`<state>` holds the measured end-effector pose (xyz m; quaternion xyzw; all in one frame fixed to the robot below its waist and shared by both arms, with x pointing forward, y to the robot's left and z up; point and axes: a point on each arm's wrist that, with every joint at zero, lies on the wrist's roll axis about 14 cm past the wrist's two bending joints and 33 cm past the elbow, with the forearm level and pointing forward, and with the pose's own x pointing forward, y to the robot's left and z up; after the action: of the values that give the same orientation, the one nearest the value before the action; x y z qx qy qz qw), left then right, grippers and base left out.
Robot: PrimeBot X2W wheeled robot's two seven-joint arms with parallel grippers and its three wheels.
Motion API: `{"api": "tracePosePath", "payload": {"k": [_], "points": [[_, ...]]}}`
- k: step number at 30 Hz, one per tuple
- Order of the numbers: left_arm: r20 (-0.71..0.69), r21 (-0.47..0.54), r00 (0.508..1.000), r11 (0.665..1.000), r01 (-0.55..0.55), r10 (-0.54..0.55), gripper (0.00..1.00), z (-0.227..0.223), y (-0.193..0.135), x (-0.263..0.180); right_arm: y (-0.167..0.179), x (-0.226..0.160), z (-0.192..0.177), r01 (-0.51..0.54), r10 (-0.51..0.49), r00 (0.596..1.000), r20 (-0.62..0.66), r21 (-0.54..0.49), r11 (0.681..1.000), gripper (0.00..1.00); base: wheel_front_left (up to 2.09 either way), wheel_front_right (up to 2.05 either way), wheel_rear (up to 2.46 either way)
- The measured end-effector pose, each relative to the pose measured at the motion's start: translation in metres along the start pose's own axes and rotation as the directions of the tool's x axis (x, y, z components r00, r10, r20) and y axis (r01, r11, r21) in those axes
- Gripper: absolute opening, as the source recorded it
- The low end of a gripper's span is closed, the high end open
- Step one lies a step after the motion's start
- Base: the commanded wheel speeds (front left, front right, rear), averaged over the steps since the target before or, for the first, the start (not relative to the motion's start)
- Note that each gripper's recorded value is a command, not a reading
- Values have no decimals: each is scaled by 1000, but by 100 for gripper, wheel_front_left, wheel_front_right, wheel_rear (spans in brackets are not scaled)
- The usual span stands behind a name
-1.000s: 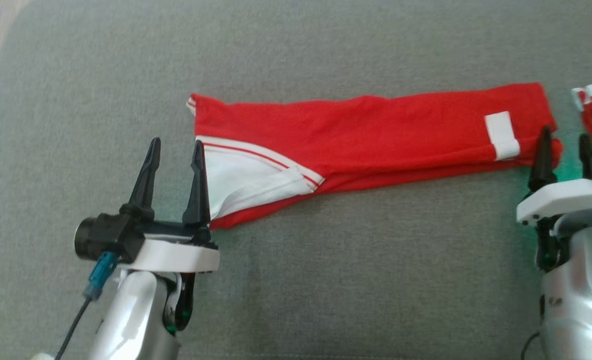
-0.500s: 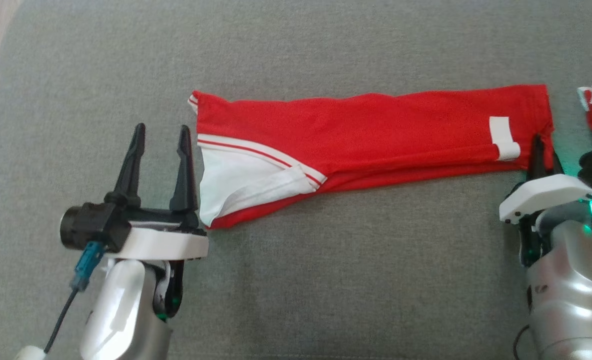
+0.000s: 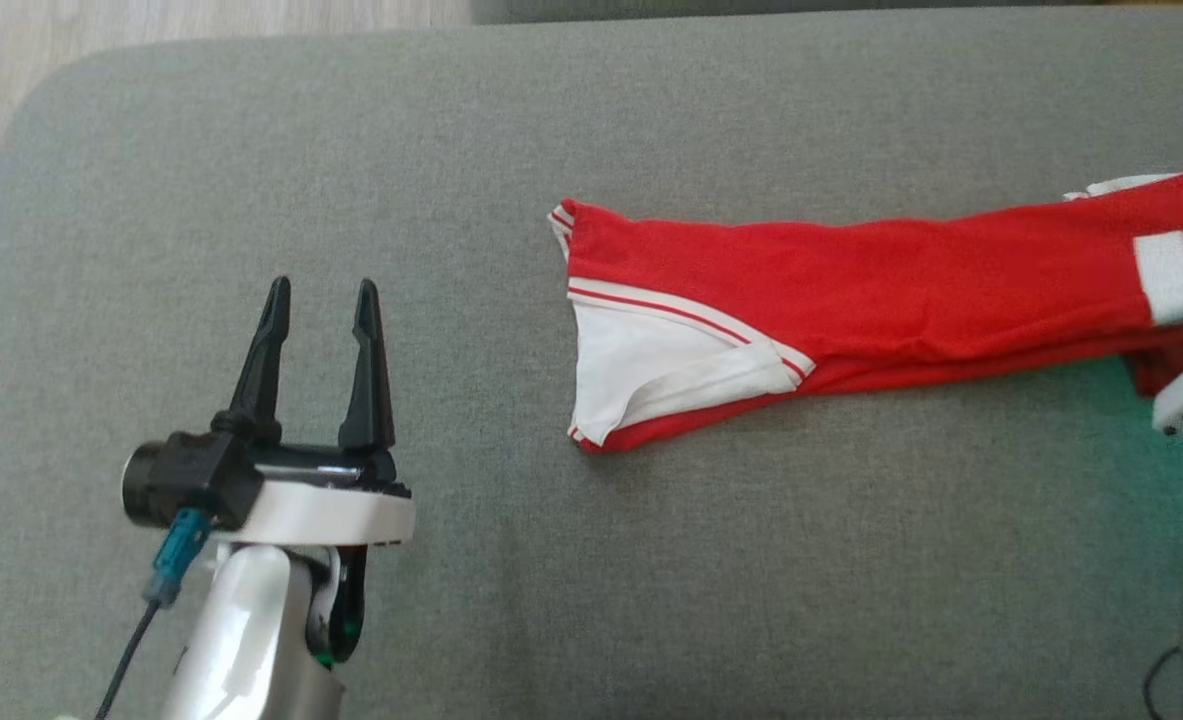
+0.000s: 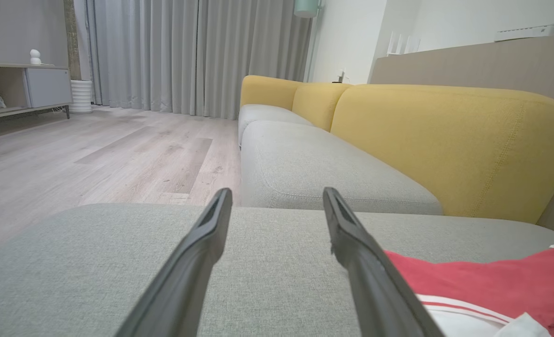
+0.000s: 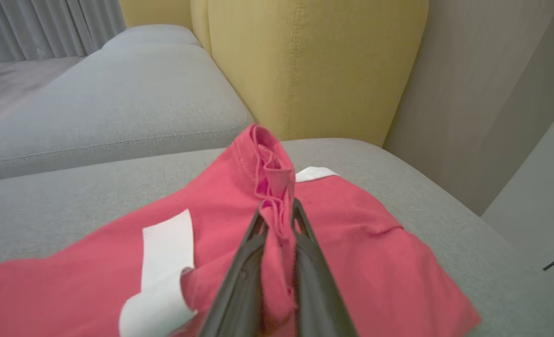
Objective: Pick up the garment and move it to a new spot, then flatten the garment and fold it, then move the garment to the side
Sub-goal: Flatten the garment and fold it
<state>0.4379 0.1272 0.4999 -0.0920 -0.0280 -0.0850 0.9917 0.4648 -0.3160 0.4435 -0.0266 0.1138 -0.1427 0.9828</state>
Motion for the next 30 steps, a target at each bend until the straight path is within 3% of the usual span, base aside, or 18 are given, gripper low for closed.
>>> {"api": "tracePosePath", "payload": {"k": [7,11,15,17,22,27,30], "points": [[27,4,1000,1000,6,-6,100,12,-3,-4,30,-5,26,-67,65,996,64,27,997,0,0,0,0],[40,8,999,1000,-1,1,100,18,-2,-10,75,-9,47,-176,170,979,113,39,984,0,0,0,0],[36,11,999,1000,-23,23,100,18,5,-20,129,-18,68,-315,310,939,151,8,949,0,0,0,0],[37,12,999,999,-30,29,100,19,8,-24,157,-24,77,-394,386,907,170,12,919,0,0,0,0],[37,18,997,998,-63,62,100,20,19,-31,235,-54,81,-603,591,788,174,25,797,0,0,0,0],[27,19,995,996,-92,91,100,17,28,-37,287,-88,52,-733,730,676,101,-4,680,0,0,0,0],[15,12,995,995,-99,99,100,14,30,-42,305,-98,33,-772,772,634,51,-15,635,0,0,0,0]]}}
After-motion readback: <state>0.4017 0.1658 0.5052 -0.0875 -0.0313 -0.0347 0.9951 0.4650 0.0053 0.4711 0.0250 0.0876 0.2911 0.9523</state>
